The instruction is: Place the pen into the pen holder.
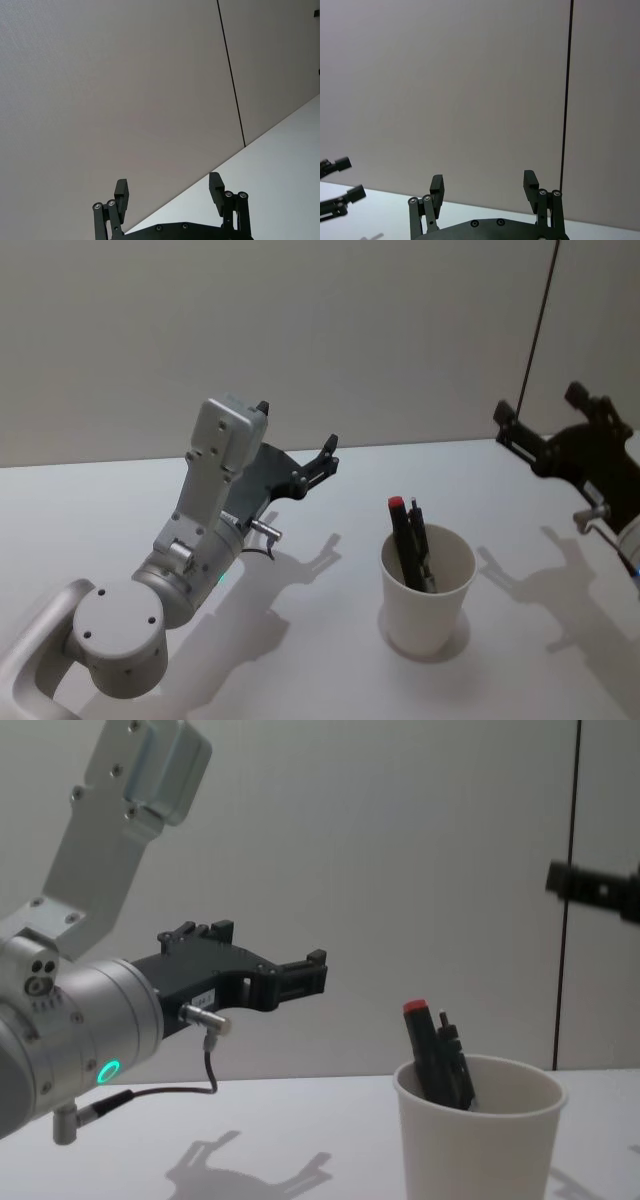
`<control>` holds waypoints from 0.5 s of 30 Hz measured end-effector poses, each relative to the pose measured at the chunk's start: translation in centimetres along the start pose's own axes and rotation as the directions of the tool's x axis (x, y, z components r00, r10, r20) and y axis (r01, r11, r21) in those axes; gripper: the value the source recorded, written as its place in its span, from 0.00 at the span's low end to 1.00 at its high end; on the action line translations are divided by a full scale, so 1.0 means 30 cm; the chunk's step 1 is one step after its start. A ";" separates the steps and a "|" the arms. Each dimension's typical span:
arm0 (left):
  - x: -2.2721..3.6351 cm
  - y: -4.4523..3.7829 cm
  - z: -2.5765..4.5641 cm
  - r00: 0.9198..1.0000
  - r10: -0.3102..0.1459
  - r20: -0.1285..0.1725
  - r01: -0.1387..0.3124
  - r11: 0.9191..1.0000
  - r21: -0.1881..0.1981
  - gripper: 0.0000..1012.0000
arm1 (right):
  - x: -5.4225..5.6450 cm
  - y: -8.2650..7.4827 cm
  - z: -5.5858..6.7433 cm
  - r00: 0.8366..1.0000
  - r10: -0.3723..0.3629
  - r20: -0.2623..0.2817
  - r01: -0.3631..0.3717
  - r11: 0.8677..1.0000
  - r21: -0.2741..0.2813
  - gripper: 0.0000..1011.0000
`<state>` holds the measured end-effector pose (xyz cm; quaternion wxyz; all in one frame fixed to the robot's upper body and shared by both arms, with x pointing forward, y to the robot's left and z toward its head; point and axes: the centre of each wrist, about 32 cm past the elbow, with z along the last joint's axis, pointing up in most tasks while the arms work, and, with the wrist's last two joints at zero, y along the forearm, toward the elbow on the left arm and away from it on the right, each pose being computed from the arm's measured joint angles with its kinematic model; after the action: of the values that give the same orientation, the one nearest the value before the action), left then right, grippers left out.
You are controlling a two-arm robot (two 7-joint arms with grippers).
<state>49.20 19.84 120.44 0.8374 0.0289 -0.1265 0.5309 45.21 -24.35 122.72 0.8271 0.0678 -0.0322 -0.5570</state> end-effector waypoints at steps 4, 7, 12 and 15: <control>0.000 0.000 0.000 1.000 0.000 0.000 0.000 1.000 0.000 0.99 | -0.006 -0.009 -0.034 1.000 -0.012 0.020 0.013 1.000 -0.022 0.99; 0.000 0.000 0.000 1.000 0.000 0.000 0.000 1.000 0.000 0.99 | -0.012 -0.017 -0.063 0.999 -0.021 0.036 0.023 0.999 -0.042 0.99; 0.000 0.000 0.000 1.000 0.000 0.000 0.000 1.000 0.000 0.99 | -0.020 -0.029 -0.099 0.998 -0.032 0.056 0.036 0.997 -0.068 0.99; 0.000 0.000 0.000 1.000 0.000 0.000 0.000 1.000 0.000 0.99 | -0.024 -0.034 -0.115 0.997 -0.036 0.065 0.041 0.996 -0.080 0.99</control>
<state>49.20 19.84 120.44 0.8373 0.0289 -0.1264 0.5311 44.43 -23.81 119.17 0.8168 0.0170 -0.0344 -0.5756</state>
